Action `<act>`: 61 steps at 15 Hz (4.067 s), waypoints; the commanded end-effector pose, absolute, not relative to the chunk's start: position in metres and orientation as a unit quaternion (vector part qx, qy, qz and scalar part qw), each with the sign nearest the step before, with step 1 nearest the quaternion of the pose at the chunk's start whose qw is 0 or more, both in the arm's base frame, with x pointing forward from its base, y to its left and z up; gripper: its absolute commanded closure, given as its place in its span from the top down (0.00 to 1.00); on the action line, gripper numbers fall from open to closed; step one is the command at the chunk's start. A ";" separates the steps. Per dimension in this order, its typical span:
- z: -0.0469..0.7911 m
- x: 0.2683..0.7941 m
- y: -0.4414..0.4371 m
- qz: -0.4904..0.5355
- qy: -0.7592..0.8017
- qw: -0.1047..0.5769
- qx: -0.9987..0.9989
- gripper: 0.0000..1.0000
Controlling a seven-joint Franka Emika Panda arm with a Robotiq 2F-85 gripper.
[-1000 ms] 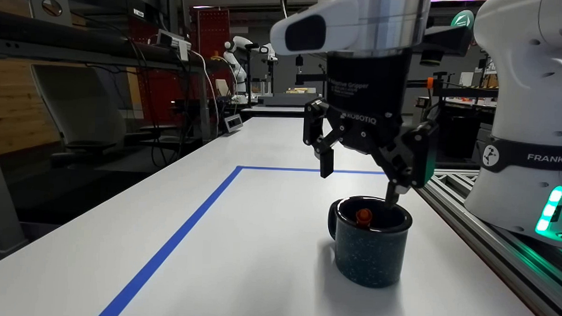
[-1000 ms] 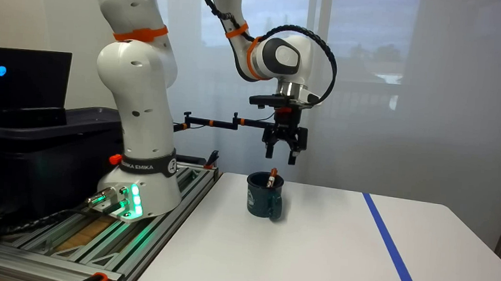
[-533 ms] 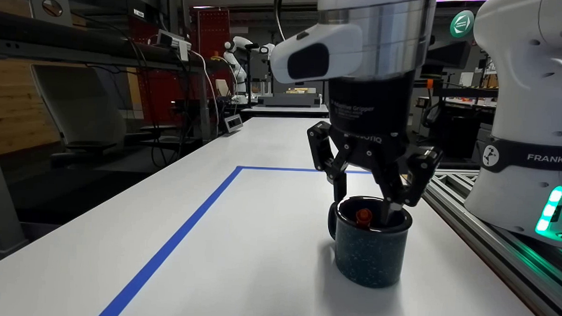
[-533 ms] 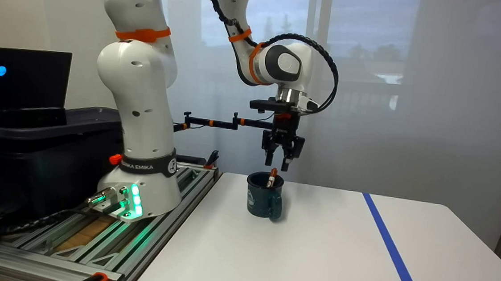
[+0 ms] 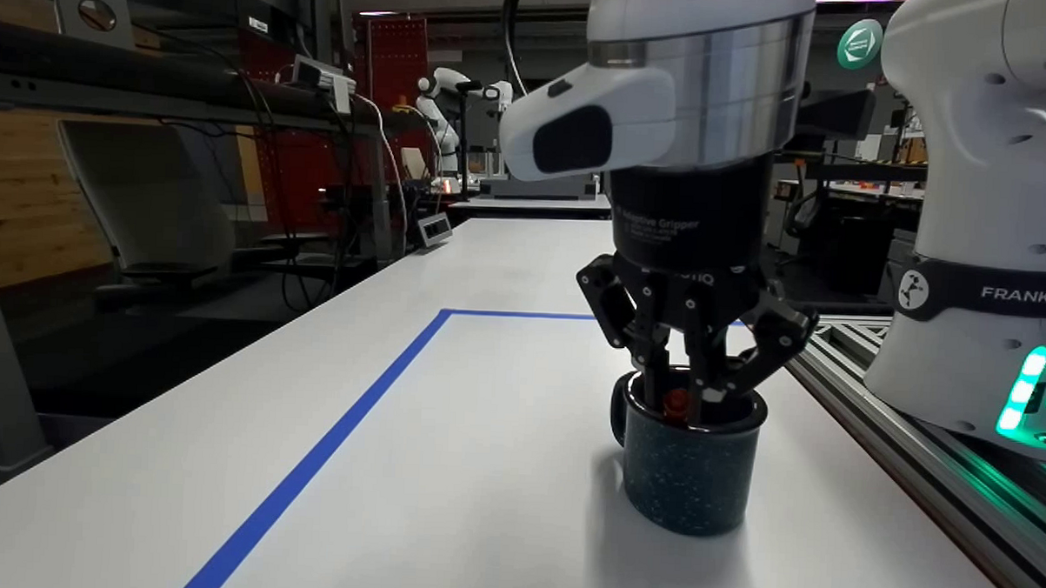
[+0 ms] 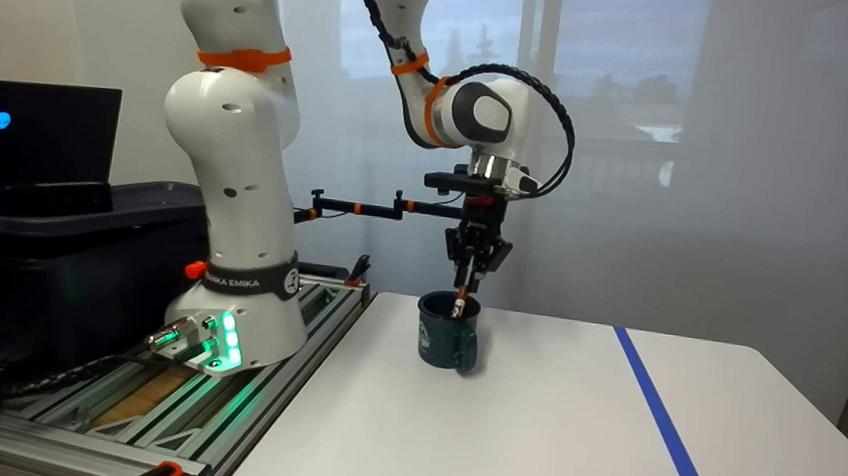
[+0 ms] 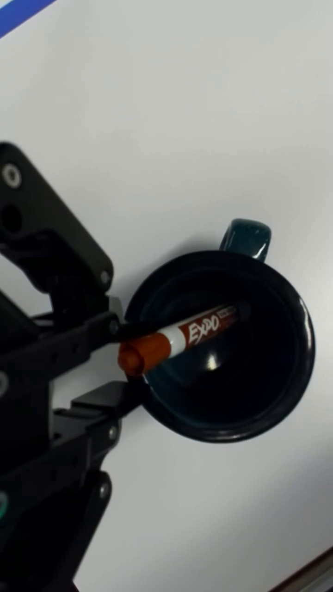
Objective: Remove the marker from the cup and put it on the table inside the blue border
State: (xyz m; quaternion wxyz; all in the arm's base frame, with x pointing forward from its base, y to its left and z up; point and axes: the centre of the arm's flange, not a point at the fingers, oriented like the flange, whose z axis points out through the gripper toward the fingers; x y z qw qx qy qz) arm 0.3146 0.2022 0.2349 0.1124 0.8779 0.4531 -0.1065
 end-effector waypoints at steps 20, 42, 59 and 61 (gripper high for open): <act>0.353 0.315 0.158 -0.009 0.449 0.059 0.892 0.04; 0.250 0.331 0.058 -0.100 0.195 0.134 0.967 0.04; 0.171 0.351 0.028 0.037 0.147 0.127 0.980 0.40; 0.176 0.350 0.031 0.059 0.147 0.116 0.981 0.49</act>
